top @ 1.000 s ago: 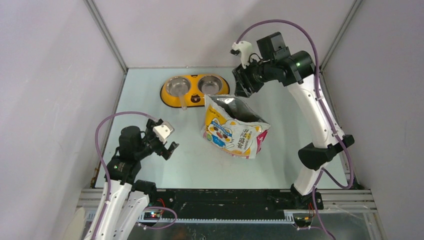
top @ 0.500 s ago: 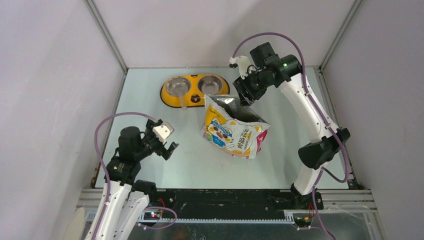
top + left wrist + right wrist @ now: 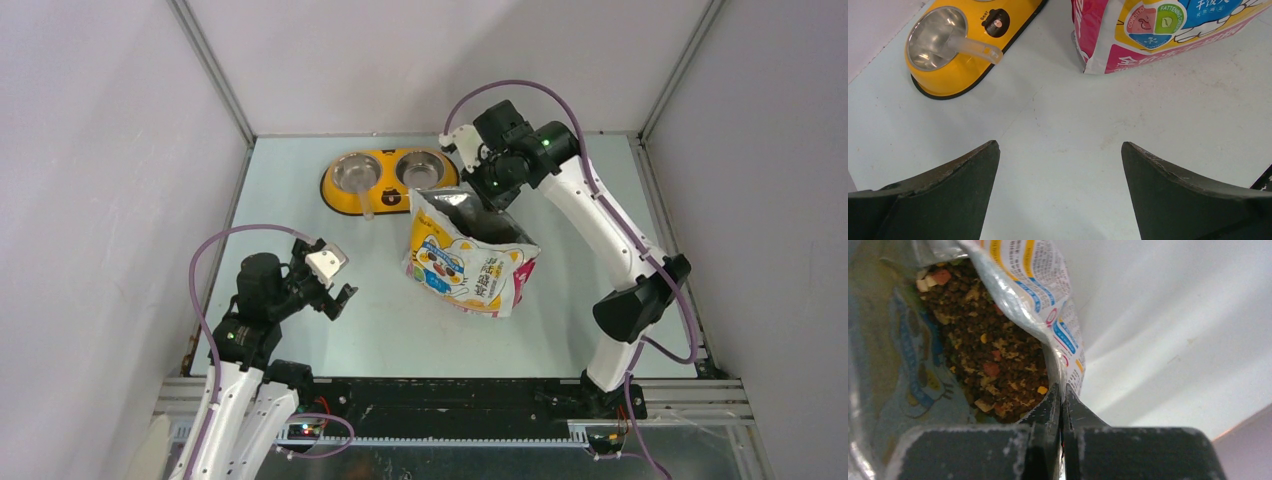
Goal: Serve the pet food
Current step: Open the pet food bag at the center of the board.
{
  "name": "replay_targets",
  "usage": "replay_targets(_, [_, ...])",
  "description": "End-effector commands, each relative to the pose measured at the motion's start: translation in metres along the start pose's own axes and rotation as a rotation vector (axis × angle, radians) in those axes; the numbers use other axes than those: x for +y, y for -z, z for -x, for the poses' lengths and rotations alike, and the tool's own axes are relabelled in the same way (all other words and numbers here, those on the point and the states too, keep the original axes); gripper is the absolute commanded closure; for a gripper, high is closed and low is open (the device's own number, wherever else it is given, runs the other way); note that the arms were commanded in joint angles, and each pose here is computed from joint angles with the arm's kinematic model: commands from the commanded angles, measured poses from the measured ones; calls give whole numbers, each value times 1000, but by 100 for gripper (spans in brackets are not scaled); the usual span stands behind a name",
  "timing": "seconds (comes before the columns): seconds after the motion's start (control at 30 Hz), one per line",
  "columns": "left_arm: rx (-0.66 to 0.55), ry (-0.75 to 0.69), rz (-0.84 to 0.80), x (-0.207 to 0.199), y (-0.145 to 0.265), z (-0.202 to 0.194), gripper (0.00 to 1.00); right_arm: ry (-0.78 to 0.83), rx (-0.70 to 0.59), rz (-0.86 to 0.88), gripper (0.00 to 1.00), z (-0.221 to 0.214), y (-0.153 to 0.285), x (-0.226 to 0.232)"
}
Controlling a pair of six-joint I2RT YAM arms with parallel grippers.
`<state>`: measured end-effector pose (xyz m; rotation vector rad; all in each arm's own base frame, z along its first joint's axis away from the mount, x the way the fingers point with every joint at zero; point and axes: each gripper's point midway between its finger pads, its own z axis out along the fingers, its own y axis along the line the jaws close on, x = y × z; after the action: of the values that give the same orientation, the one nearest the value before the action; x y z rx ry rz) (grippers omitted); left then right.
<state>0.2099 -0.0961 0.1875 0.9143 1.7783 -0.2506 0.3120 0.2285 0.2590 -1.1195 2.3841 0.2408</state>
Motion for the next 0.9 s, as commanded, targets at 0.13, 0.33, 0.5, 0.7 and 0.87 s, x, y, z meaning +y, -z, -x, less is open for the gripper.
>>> replay_targets(0.13, [-36,-22,14,5,2,11,0,-155,-201,-281,100,21,63,-70])
replay_targets(0.33, [-38,-24,13,5,2,12,0,-289,-315,-398,100,15,108,-112])
replay_targets(0.5, [-39,-22,12,5,3,12,0,-351,-375,-513,100,8,138,-138])
replay_targets(0.7, [-39,-20,14,5,3,13,0,-394,-421,-661,100,4,165,-166])
replay_targets(0.87, [-40,-20,16,5,4,13,0,-364,-404,-617,100,10,149,-163])
